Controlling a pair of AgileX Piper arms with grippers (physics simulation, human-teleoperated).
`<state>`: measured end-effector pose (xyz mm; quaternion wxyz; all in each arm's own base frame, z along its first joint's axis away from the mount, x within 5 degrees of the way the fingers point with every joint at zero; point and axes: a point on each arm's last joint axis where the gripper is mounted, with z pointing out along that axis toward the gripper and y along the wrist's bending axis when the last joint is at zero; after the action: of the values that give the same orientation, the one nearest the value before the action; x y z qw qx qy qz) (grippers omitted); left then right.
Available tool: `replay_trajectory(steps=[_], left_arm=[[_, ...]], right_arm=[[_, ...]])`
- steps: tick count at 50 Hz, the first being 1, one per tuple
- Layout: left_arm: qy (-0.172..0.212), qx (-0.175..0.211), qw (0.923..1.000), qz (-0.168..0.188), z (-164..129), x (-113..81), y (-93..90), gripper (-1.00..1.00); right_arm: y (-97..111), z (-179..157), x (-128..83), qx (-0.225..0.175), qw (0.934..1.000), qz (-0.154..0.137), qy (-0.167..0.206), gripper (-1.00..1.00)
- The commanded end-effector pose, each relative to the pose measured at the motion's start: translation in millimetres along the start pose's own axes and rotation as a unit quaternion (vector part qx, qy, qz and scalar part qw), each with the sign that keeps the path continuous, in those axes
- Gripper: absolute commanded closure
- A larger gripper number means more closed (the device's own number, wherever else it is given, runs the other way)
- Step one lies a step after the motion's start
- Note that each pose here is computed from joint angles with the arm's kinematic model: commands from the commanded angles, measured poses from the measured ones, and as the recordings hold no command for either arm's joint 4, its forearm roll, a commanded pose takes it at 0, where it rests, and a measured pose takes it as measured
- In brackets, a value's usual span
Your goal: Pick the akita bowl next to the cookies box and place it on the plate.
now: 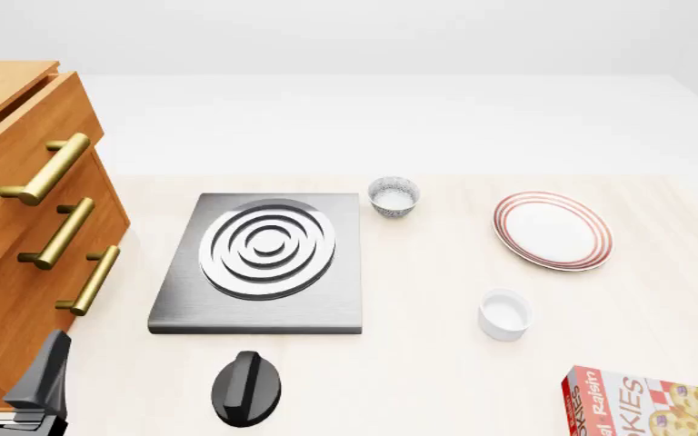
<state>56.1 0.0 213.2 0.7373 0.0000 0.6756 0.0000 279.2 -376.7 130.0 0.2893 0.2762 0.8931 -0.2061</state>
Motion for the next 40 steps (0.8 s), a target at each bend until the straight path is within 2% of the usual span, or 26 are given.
replay_trajectory(steps=[1,17,40], left_arm=[[0.0,0.0,1.0,0.0,0.0,0.0,0.0,-1.0],[0.0,0.0,1.0,0.0,0.0,0.0,0.0,-1.0],[0.0,0.0,1.0,0.0,0.0,0.0,0.0,-1.0]], right_arm=[[2.2,13.5,20.7,-0.005,0.9992,-0.014,0.037,1.0],[-0.6,-11.4,16.3,-0.002,0.9995,-0.008,0.032,1.0],[6.1,-72.3,-7.4,-0.003,1.0,0.005,0.006,1.0]])
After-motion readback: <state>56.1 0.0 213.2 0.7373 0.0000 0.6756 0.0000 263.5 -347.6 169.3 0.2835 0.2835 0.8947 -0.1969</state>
